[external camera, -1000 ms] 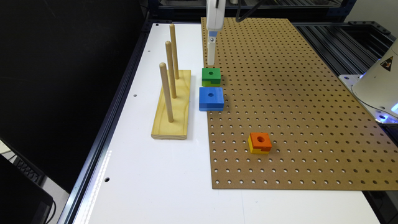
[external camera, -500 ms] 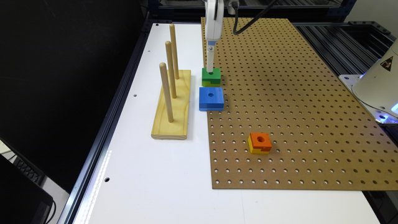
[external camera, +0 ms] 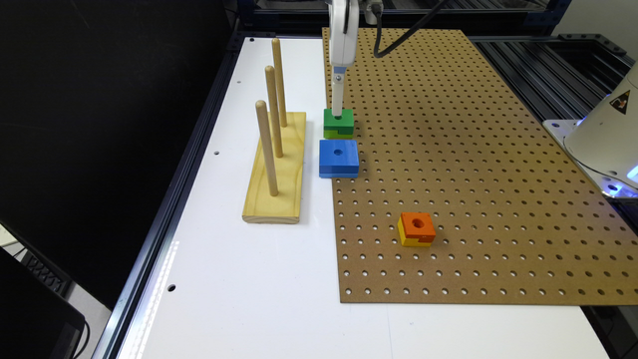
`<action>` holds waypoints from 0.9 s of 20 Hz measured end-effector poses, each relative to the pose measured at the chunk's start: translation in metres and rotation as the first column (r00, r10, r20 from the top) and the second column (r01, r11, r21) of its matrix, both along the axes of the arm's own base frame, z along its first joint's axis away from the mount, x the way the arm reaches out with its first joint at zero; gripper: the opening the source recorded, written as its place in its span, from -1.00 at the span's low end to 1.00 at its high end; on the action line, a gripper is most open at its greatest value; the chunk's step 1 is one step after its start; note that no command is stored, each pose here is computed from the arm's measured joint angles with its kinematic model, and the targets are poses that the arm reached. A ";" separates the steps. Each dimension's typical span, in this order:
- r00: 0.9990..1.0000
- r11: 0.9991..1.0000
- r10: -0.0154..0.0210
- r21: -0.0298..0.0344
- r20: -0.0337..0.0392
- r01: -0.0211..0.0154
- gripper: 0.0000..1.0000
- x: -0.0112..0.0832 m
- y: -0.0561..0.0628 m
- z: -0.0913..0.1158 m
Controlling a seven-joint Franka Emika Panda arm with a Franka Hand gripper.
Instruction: Pick up green block.
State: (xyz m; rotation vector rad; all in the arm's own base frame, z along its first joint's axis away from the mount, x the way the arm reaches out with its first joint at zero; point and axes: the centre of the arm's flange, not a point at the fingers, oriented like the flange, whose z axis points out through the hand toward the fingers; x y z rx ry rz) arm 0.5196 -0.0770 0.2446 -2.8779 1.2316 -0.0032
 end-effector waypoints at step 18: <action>1.000 1.000 -0.001 0.003 0.010 0.001 1.00 0.0014 -0.001 -0.040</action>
